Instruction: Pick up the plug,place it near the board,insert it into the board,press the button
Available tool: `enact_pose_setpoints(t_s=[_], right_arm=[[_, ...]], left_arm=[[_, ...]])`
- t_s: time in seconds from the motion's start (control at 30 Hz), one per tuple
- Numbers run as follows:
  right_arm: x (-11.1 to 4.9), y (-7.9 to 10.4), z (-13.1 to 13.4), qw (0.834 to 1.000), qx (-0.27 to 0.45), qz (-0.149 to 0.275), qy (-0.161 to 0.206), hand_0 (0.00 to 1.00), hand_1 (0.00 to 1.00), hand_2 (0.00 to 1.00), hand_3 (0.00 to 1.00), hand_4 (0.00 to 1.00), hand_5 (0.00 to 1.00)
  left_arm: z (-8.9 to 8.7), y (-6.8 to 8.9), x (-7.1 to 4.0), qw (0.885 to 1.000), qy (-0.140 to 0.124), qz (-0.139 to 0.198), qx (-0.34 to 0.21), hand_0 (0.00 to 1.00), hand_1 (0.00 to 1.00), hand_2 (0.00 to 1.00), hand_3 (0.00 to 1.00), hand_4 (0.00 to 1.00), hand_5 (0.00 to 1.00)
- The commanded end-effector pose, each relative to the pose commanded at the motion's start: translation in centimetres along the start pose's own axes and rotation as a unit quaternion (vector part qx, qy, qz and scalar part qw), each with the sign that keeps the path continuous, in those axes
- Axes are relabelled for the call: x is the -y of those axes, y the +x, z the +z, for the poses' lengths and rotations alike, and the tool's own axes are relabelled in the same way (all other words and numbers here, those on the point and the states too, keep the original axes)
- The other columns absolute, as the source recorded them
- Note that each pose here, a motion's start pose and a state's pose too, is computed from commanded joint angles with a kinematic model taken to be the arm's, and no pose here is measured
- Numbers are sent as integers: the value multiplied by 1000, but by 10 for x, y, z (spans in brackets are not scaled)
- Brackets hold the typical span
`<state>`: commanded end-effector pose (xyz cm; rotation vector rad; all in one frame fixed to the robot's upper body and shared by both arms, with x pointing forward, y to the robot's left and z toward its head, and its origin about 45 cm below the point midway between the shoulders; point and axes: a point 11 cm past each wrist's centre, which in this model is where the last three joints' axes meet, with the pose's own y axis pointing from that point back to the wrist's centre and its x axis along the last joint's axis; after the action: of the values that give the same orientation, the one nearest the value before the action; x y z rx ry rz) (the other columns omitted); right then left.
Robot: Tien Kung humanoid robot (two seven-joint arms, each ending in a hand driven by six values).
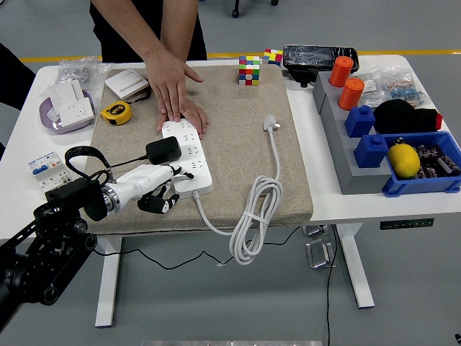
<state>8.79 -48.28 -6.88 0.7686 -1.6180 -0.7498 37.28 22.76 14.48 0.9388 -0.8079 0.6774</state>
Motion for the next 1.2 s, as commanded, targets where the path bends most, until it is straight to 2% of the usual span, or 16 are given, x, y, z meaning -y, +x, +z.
enact_pose_setpoints(t_s=[0.53,0.77,0.9,1.07,1.1,1.2], right_arm=[[0,1,1,1000,-2,1,-1,857,779,770,785,998,968],[0,0,0,1000,-2,1,0,857,779,770,785,998,968],[0,0,1,1000,-2,1,-1,857,779,767,785,998,968],[0,-1,2,1000,-1,0,-2,857,779,767,785,998,968],[0,-1,3,1000,-1,0,-2,857,779,766,785,998,969],[0,-1,4,1000,-1,-1,-3,857,779,766,785,998,969]], left_arm=[[-4,-15,0,1000,7,-22,2,120,2,115,844,447,2],[-2,-5,-3,1000,4,-3,-3,120,2,115,843,447,2],[7,8,-9,1000,-7,23,-8,142,11,132,836,439,2],[25,35,-22,994,-31,103,-25,142,11,132,836,439,2],[29,42,-25,991,-36,124,-27,244,167,327,648,656,224],[40,58,-32,983,-49,173,-32,244,167,327,648,656,224]])
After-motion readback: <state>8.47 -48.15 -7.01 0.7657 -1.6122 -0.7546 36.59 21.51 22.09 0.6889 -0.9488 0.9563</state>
